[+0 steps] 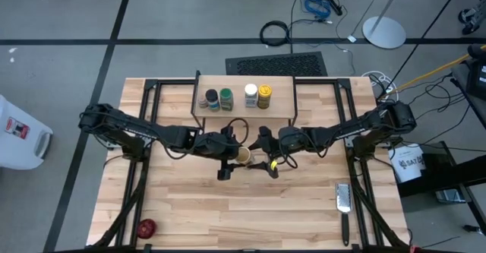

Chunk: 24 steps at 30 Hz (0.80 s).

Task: Shelf spices
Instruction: Put the brown seasoning bottle on the shelf

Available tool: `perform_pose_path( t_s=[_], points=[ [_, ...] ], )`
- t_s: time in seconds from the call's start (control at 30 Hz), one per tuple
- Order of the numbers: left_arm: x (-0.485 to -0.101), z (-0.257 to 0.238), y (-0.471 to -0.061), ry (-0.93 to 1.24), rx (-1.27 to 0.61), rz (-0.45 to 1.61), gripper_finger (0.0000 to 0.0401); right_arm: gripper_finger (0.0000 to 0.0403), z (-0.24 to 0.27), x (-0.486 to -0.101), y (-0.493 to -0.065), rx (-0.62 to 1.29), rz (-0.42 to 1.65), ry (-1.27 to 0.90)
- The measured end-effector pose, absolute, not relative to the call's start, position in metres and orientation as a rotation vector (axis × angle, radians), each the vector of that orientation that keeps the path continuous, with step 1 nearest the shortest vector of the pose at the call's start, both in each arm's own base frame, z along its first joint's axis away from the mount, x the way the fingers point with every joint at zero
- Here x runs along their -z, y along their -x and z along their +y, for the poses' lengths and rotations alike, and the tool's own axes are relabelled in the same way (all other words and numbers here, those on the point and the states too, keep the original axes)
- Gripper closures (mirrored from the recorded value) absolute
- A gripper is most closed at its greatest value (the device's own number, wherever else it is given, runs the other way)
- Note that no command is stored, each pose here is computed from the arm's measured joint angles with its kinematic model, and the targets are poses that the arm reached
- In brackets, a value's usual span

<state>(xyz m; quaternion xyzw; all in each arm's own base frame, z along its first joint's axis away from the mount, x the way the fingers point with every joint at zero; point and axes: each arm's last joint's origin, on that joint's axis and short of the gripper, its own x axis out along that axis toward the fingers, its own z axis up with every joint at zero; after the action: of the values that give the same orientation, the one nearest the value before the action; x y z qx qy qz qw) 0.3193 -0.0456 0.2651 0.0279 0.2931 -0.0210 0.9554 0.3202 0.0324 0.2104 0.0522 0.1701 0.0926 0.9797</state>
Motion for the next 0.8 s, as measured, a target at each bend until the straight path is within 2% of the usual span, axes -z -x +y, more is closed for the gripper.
perform_pose_path(
  t_s=[0.2,0.8],
  points=[
    [-0.2656,-0.0463,-0.3196,-0.053,0.054,0.589,0.0106,0.0098,0.0309,-0.2105,-0.3202,-0.215,0.341,-0.092],
    [-0.2686,-0.0438,-0.3218,-0.048,0.04,0.555,0.0106,0.0093,0.0258,-0.2114,-0.3213,-0.137,0.323,-0.04]
  ],
)
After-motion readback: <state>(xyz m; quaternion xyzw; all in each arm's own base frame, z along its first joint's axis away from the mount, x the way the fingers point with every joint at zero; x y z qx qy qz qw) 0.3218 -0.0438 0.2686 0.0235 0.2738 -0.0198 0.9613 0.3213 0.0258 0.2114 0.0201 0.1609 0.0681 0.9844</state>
